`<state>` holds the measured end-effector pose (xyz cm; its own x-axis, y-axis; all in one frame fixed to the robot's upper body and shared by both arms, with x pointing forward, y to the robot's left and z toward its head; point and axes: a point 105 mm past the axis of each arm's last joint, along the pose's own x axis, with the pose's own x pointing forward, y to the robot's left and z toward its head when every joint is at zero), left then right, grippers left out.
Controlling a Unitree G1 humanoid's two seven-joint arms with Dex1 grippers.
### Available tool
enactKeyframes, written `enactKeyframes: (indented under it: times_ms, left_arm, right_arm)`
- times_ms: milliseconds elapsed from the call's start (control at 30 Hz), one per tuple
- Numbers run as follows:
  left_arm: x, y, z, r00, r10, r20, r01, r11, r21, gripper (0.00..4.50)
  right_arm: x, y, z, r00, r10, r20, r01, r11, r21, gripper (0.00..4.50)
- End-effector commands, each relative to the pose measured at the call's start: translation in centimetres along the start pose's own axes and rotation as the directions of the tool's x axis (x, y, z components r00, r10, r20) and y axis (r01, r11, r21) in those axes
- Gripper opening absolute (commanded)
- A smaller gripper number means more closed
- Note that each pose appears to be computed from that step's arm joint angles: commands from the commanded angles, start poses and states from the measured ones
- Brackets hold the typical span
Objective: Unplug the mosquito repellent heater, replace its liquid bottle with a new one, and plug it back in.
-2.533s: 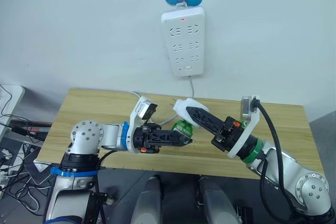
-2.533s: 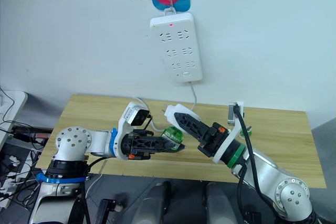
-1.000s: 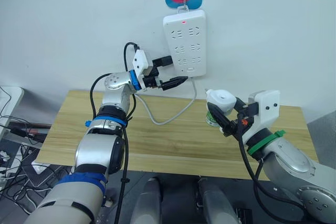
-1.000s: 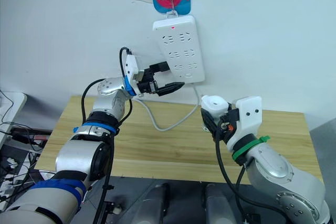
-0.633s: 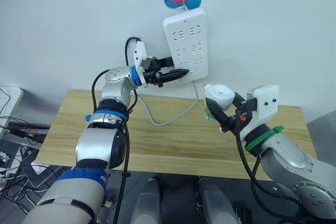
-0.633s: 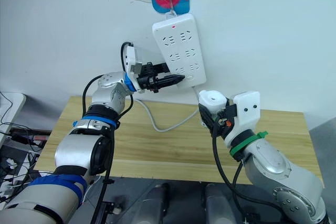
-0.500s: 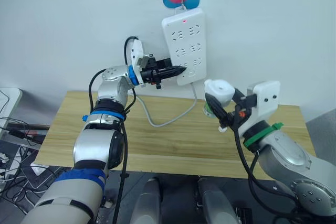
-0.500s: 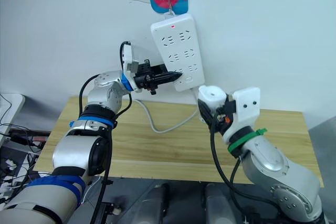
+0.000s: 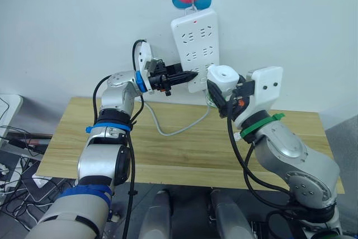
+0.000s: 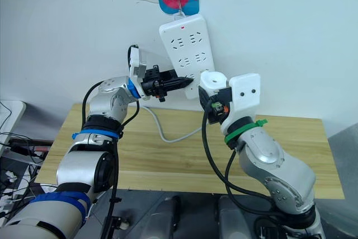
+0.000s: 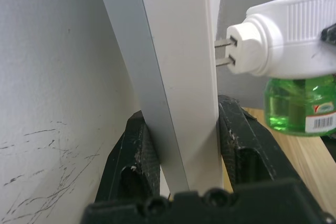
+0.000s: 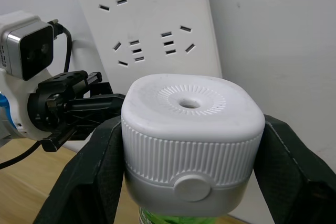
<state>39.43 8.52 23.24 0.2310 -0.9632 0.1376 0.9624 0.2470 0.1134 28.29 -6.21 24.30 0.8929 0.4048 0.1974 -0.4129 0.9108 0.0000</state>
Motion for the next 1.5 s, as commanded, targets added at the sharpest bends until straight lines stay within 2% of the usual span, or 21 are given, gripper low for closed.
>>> enactKeyframes:
  times_ms: [33, 800, 1067, 1500]
  left_arm:
    - [0.3, -0.3, 0.8, 1.000, -0.014, 0.022, 0.013, 1.000, 0.017, 1.29]
    - [-0.1, -0.5, 0.8, 1.000, -0.011, 0.019, 0.010, 0.999, 0.031, 1.29]
    - [-0.1, -0.6, 0.8, 1.000, -0.013, 0.021, 0.012, 0.999, 0.036, 1.29]
    - [0.0, -0.7, 0.9, 1.000, -0.017, 0.022, 0.016, 0.999, 0.042, 1.29]
  right_arm:
    - [-0.2, 0.0, 0.7, 0.999, -0.009, 0.042, 0.009, 1.000, 0.002, 3.05]
    - [-1.0, 0.0, -0.4, 1.000, -0.015, -0.008, 0.015, 1.000, -0.010, 3.05]
    - [-0.9, 0.5, 0.9, 0.999, 0.002, 0.049, -0.003, 1.000, 0.013, 3.05]
    - [-0.5, 0.2, 1.7, 0.998, -0.019, 0.066, 0.018, 1.000, 0.011, 3.05]
